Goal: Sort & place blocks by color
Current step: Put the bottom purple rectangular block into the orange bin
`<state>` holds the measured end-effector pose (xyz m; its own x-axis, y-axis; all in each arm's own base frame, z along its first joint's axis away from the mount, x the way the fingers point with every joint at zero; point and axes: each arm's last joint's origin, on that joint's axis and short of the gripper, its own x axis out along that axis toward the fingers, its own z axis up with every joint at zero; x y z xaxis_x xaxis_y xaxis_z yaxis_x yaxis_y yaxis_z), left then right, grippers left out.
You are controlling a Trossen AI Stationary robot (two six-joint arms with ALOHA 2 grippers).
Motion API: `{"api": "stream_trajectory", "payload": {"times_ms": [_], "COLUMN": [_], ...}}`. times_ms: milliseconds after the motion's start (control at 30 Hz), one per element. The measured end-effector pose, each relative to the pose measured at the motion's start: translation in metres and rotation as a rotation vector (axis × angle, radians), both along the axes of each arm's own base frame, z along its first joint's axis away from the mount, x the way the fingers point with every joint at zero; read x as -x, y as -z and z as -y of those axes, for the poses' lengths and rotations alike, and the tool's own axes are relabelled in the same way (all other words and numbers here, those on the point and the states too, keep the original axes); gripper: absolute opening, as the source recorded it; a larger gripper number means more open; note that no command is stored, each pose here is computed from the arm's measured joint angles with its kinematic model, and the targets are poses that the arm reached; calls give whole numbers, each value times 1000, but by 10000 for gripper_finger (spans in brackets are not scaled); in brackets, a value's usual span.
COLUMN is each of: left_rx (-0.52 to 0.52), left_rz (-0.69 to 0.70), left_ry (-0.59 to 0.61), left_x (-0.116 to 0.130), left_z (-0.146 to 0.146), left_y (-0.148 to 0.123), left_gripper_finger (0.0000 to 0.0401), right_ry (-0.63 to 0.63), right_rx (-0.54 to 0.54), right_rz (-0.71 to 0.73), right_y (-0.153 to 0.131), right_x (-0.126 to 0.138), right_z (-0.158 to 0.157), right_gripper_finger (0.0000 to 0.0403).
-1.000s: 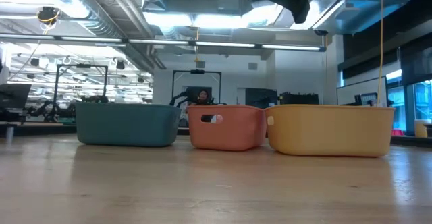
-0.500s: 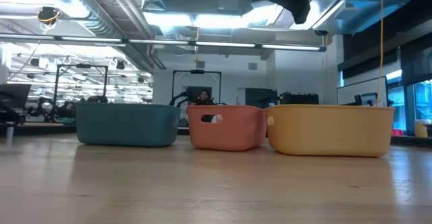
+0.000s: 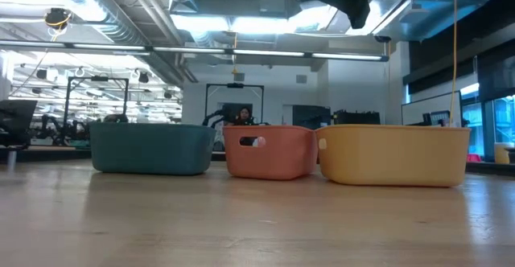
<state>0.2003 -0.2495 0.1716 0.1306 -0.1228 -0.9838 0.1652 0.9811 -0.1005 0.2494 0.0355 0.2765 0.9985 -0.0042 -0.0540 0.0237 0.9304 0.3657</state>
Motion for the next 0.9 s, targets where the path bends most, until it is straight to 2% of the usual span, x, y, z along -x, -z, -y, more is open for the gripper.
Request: {"api": "stream_trajectory", "payload": {"times_ms": [133, 367, 500, 900], "left_rx": [-55, -81, -30, -28], "left_rz": [-46, -70, -101, -99], "left_ry": [-8, -12, -5, 36], "left_x": [-1, 3, 6, 3], "left_z": [-3, -11, -13, -20], "left_y": [11, 22, 31, 36], "left_gripper_finger": [211, 211, 211, 211], "right_ry": [0, 0, 0, 1], "right_rx": [0, 0, 0, -1], "right_rz": [0, 0, 0, 0], "right_y": [0, 0, 0, 0], "right_x": [0, 0, 0, 0], "right_z": [0, 0, 0, 0], "right_gripper_finger": [336, 336, 336, 336]}}
